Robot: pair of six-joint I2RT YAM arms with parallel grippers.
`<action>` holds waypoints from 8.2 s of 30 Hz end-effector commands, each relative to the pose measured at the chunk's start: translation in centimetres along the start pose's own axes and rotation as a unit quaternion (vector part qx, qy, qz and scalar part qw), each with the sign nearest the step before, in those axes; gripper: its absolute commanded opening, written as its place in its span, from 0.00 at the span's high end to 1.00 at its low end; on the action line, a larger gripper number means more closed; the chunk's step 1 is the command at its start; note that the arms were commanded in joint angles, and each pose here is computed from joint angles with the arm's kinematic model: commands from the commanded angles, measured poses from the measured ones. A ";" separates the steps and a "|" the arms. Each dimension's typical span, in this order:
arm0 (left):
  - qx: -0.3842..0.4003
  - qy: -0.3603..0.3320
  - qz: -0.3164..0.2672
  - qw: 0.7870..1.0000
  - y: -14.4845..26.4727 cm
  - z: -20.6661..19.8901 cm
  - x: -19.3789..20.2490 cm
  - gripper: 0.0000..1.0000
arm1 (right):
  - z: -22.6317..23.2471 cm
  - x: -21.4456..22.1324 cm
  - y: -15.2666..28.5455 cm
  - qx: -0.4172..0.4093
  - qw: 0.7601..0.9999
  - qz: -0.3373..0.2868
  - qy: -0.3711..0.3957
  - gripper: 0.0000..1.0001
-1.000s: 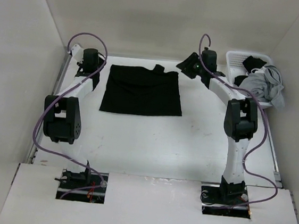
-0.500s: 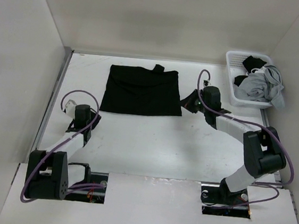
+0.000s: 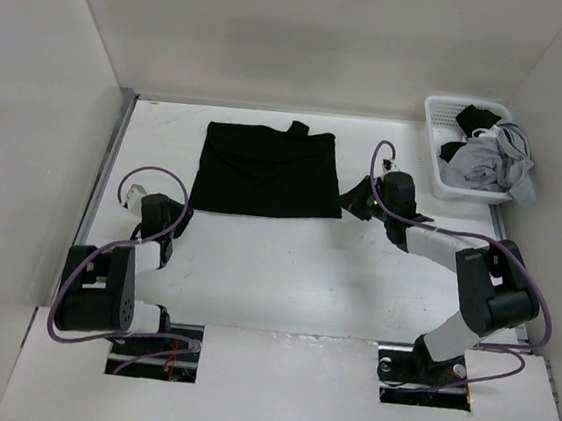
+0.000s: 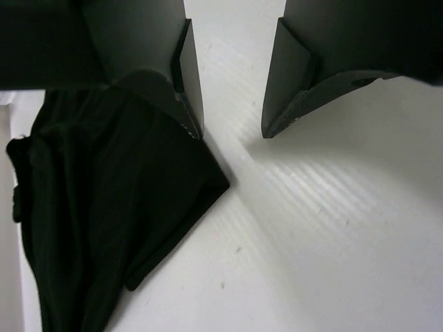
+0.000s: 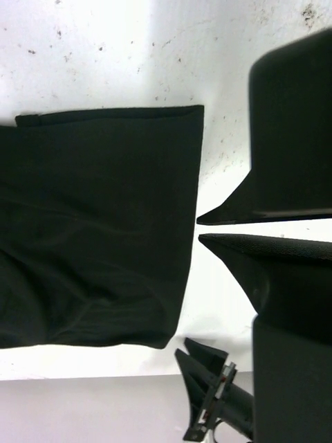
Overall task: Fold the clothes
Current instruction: Fold the tank top
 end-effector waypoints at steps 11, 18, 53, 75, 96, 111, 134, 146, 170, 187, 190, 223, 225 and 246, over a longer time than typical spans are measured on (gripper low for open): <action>0.007 0.032 -0.007 0.999 -3.2 -1.0 -1.1 0.75 | -0.2 0.2 0.3 -0.023 1.000 -0.012 0.001 0.82; 0.014 0.046 -0.007 0.999 -4.6 -1.6 -1.2 0.88 | -2.5 0.5 0.1 0.024 0.999 -0.032 -0.018 0.62; 0.048 0.041 -0.016 0.998 -3.0 -3.4 -1.3 0.98 | -6.9 1.3 -2.9 0.144 0.988 -0.029 -0.051 0.77; 0.076 0.025 -0.004 0.997 0.1 -3.8 -0.2 0.98 | -7.2 4.4 3.8 0.146 0.987 -0.041 -0.046 1.00; 0.065 0.007 0.017 0.998 2.1 -0.9 1.5 0.98 | -8.7 5.8 5.0 0.176 0.981 -0.072 -0.041 0.67; 0.067 0.010 0.015 0.998 2.0 -0.7 1.0 0.98 | -8.7 5.3 3.6 0.197 0.977 -0.071 -0.038 0.80; 0.328 0.027 -0.189 0.925 25.2 -15.1 -14.2 1.00 | 11.4 0.7 26.4 -0.014 0.964 -0.233 0.130 1.00; 0.316 0.017 -0.193 0.929 27.3 -14.8 -14.3 1.00 | 15.6 1.6 30.9 -0.075 0.960 -0.216 0.161 1.00; 0.140 0.007 -0.094 0.986 -4.8 -18.8 -12.2 1.00 | 5.7 -13.4 -1.1 0.044 0.989 -0.130 0.053 1.00; 0.137 0.035 -0.064 0.988 -0.4 -10.1 -6.3 0.99 | -0.5 -7.4 3.1 0.063 0.990 -0.124 0.020 1.00; 0.140 0.033 -0.067 0.987 1.0 -8.7 -5.9 0.98 | -1.5 -6.0 3.9 0.065 0.990 -0.121 0.014 1.00; 0.160 -0.026 -0.079 0.984 6.9 -6.3 -3.2 0.69 | -7.6 0.9 2.5 0.101 0.992 -0.041 -0.060 0.52; 0.172 -0.041 -0.073 0.982 6.9 -7.8 -2.6 0.69 | -7.8 1.1 1.8 0.099 0.992 -0.032 -0.076 0.55; 0.314 -0.082 0.032 0.945 9.3 -16.0 6.8 0.67 | -0.1 -4.4 11.1 0.131 0.971 -0.187 0.068 0.99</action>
Point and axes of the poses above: each gripper's point midway between its finger pads, its own y axis back along the fingers, its own z axis along the line the jaws close on, x = y × z, the point moved 6 cm from there along y, back along the fingers, and after that the axes turned 14 degrees about -y, right-handed, at the moved point
